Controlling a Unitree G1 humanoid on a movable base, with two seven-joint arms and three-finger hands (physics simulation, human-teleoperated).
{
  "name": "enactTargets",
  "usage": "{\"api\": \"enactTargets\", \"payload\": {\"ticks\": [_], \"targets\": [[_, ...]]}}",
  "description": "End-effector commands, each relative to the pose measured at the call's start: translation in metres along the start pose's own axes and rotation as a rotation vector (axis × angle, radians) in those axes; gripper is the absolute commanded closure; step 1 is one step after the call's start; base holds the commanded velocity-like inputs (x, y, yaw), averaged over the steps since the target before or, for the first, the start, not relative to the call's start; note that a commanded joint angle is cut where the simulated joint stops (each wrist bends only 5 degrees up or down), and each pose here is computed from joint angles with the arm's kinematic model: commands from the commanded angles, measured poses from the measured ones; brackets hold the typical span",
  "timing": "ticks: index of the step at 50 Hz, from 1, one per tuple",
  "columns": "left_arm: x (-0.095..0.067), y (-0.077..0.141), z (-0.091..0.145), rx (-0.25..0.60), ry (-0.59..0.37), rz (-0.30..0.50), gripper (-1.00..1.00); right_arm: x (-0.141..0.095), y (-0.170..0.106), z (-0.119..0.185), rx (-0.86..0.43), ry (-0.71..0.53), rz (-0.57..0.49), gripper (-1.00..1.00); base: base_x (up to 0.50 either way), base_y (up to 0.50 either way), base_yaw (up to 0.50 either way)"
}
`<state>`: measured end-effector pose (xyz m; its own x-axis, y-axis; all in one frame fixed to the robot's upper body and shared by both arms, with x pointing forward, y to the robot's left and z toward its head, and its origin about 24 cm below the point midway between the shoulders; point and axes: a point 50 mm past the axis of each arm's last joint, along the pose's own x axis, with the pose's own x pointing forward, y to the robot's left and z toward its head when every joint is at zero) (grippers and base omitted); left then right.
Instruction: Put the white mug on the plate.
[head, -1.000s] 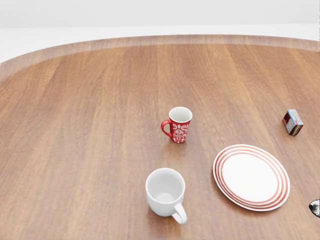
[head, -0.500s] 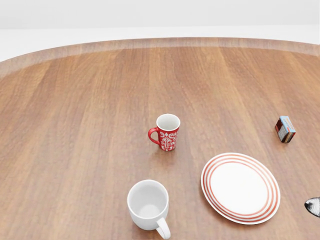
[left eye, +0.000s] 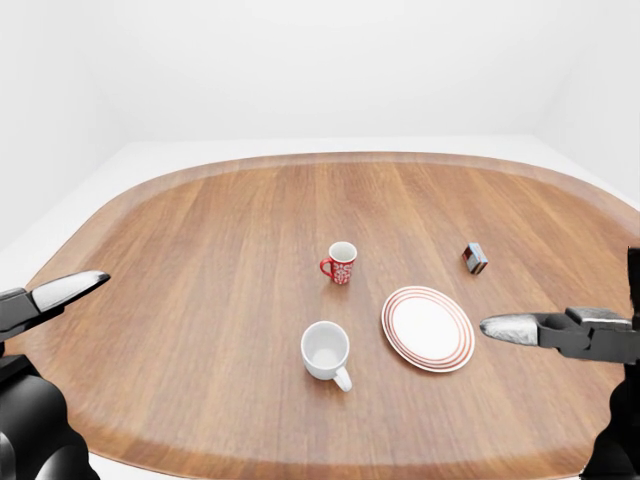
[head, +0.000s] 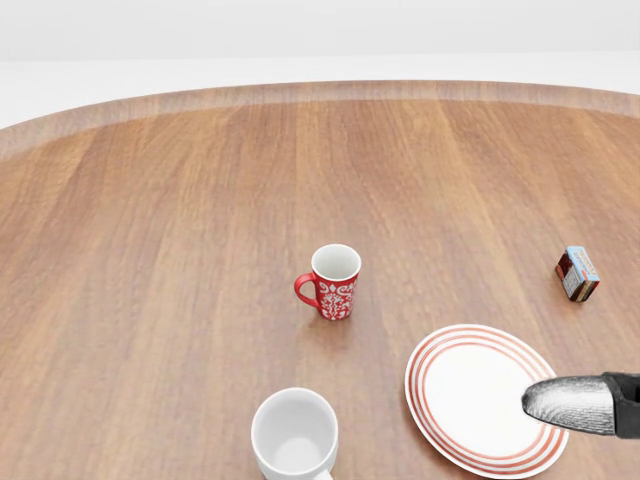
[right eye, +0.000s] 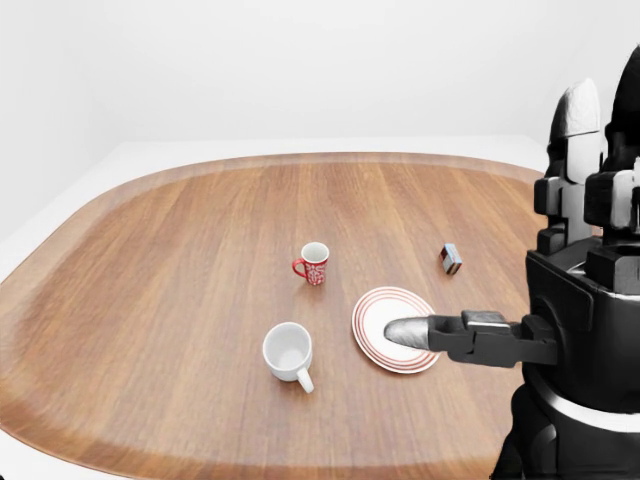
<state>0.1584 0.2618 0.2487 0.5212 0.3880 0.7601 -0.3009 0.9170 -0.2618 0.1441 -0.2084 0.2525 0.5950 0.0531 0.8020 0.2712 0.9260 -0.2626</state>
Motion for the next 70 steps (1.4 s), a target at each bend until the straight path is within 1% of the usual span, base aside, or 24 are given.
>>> {"api": "enactTargets", "payload": {"ticks": [1, 3, 5, 9, 10, 12, 14, 17, 19, 21, 23, 25, 27, 28, 29, 32, 36, 37, 43, 45, 46, 51, 54, 70], "targets": [[0.001, 0.0, 0.0, 0.001, 0.0, 0.0, -1.0, 0.036, 0.066, 0.008, -0.26, -0.182, 0.455, -1.0, 0.0, 0.0, 0.0], [0.001, 0.0, 0.001, -0.001, -0.005, 0.001, -1.0, 0.047, 0.091, -0.002, -0.383, -0.183, 0.608, -1.0, 0.0, 0.0, 0.0], [0.002, 0.001, 0.002, -0.005, -0.012, 0.004, -1.0, 0.054, 0.105, -0.012, -0.45, -0.134, 0.677, -1.0, 0.0, 0.0, 0.0], [0.002, 0.001, 0.003, -0.008, -0.015, 0.005, -1.0, 0.055, 0.136, -0.058, -0.581, 0.104, 0.853, -1.0, 0.0, 0.0, 0.0], [0.002, 0.001, 0.003, -0.009, -0.013, 0.005, -1.0, 0.055, 0.14, -0.067, -0.559, 0.153, 0.85, -1.0, 0.0, 0.0, 0.0], [0.002, 0.0, 0.002, -0.009, -0.008, 0.001, -1.0, 0.054, 0.155, -0.089, -0.576, 0.252, 0.902, -1.0, 0.0, 0.0, 0.0], [0.001, -0.001, 0.0, -0.007, -0.003, -0.001, -1.0, 0.06, 0.165, -0.096, -0.565, 0.287, 0.906, -1.0, 0.0, 0.0, 0.0], [0.002, 0.0, 0.001, -0.01, -0.009, 0.003, -1.0, 0.07, 0.184, -0.101, -0.637, 0.301, 0.948, -1.0, 0.0, 0.0, 0.0], [0.002, 0.0, 0.001, -0.011, -0.009, 0.003, -1.0, 0.079, 0.195, -0.099, -0.604, 0.293, 0.959, -1.0, 0.0, 0.0, 0.0], [0.002, 0.0, 0.001, -0.011, -0.007, 0.003, -1.0, 0.081, 0.198, -0.102, -0.645, 0.307, 0.97, -1.0, 0.0, 0.0, 0.0], [0.002, 0.0, 0.0, -0.011, -0.004, 0.003, -1.0, 0.086, 0.214, -0.106, -0.606, 0.318, 1.021, -1.0, 0.0, 0.0, 0.0], [0.002, 0.0, 0.0, -0.011, -0.002, 0.004, -1.0, 0.085, 0.218, -0.117, -0.685, 0.354, 1.066, -1.0, 0.0, 0.0, 0.0], [0.002, -0.001, -0.001, -0.009, 0.002, 0.002, -1.0, 0.085, 0.226, -0.115, -0.651, 0.348, 1.082, -1.0, 0.0, 0.0, 0.0], [0.002, -0.001, -0.002, -0.007, 0.004, 0.001, -1.0, 0.086, 0.226, -0.116, -0.664, 0.352, 1.085, -1.0, 0.0, 0.0, 0.0], [0.002, -0.001, -0.002, -0.002, 0.003, 0.0, -1.0, 0.087, 0.226, -0.122, -0.726, 0.37, 1.106, -1.0, 0.0, 0.0, 0.0], [0.002, 0.0, -0.001, -0.005, -0.001, 0.002, -1.0, 0.092, 0.23, -0.128, -0.744, 0.401, 1.124, -1.0, 0.0, 0.0, 0.0], [0.001, -0.003, -0.001, 0.006, 0.001, -0.006, -1.0, 0.081, 0.234, -0.14, -0.884, 0.432, 1.186, -1.0, 0.0, 0.0, 0.0], [0.0, -0.002, -0.002, 0.009, 0.004, -0.006, -1.0, 0.07, 0.236, -0.143, -0.92, 0.437, 1.211, -1.0, 0.0, 0.0, 0.0], [0.0, -0.003, -0.003, 0.014, 0.006, -0.007, -1.0, 0.048, 0.251, -0.151, -0.95, 0.488, 1.286, -1.0, 0.0, 0.0, 0.0], [0.0, -0.002, -0.002, 0.015, 0.003, -0.005, -1.0, 0.039, 0.254, -0.155, -0.963, 0.498, 1.323, -1.0, 0.0, 0.0, 0.0], [0.0, -0.002, -0.002, 0.015, 0.003, -0.003, -1.0, 0.031, 0.261, -0.157, -0.935, 0.504, 1.363, -1.0, 0.0, 0.0, 0.0], [0.0, -0.002, -0.002, 0.013, 0.002, -0.005, -1.0, 0.018, 0.269, -0.159, -0.93, 0.475, 1.44, -1.0, 0.0, 0.0, 0.0], [0.0, -0.002, -0.001, 0.012, 0.0, -0.004, -1.0, 0.021, 0.27, -0.155, -0.927, 0.447, 1.436, -1.0, 0.0, 0.0, 0.0], [-0.001, -0.002, -0.008, 0.015, 0.026, 0.002, -1.0, -0.006, 0.275, -0.161, -0.932, 0.537, 1.47, -1.0, 0.0, 0.0, 0.0]]}}
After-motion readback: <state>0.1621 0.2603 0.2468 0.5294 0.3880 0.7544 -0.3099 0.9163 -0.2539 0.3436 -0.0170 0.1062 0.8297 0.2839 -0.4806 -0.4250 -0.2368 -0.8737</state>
